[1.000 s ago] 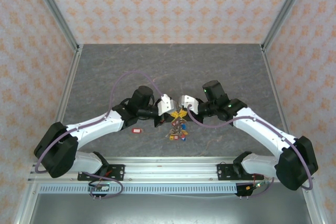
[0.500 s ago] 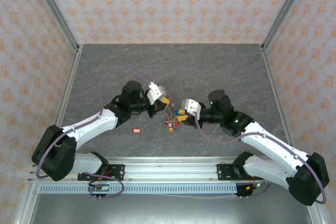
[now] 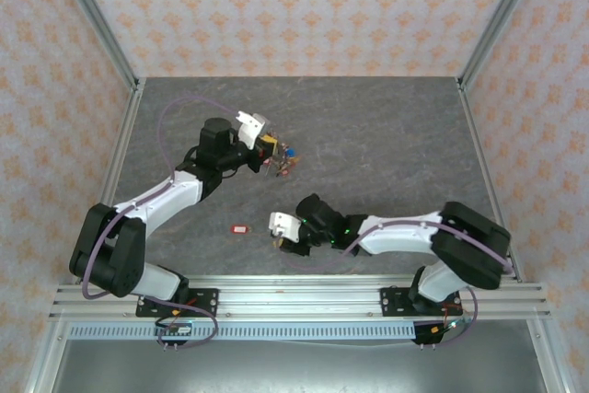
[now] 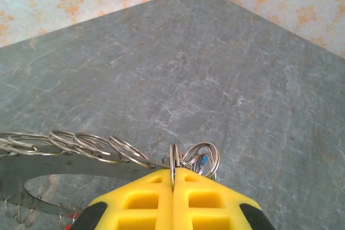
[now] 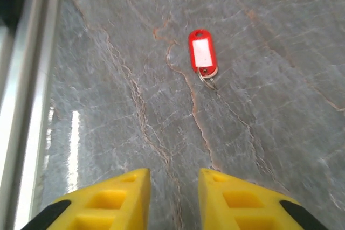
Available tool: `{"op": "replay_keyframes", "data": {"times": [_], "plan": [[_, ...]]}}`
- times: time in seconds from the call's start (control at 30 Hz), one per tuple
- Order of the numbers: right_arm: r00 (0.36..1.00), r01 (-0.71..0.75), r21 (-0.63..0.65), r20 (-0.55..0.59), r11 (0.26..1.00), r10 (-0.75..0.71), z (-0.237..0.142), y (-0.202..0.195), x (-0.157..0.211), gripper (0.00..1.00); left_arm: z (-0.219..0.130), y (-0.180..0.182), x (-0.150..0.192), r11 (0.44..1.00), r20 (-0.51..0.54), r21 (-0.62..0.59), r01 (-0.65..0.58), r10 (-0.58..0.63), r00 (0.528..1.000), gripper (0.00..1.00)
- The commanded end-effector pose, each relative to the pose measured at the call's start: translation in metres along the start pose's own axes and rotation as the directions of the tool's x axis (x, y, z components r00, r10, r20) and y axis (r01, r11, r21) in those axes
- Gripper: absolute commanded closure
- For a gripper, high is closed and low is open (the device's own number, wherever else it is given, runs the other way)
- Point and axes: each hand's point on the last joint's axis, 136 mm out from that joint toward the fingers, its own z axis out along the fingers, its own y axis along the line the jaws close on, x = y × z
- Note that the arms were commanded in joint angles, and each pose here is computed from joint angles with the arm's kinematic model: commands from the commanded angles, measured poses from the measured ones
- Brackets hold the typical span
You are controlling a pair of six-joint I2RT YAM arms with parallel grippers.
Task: Put the keys on the keyring
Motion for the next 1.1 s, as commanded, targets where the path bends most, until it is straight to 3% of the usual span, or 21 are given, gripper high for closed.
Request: {"op": "replay_keyframes", "data": {"times": [0.0,0.5,0.87,1.07], "plan": [[0.991,0.101,0.12,0.073,0.988,-0.11,0.014,-0.028,-0.03,0.67,-0.006,0.009,-0.036,0.999,0.094,-0.034,-0.022,0.025,0.995,1.0],[0.975,0.216,0.007,0.054,0.976,-0.216,0.081,-0.023,-0.028,0.65,-0.016,0.001,-0.031,0.999,0.073,-0.01,-0.041,0.042,0.996,1.0],[0.971,0.241,-0.026,0.003,0.97,-0.241,0.088,-0.022,-0.015,0.76,-0.018,-0.004,-0.031,0.999,0.066,0.01,-0.052,0.051,0.997,1.0],[0.968,0.249,-0.04,0.0,0.968,-0.249,0.092,-0.021,-0.013,0.76,-0.019,-0.005,-0.032,0.999,0.068,0.015,-0.05,0.049,0.996,1.0]]}}
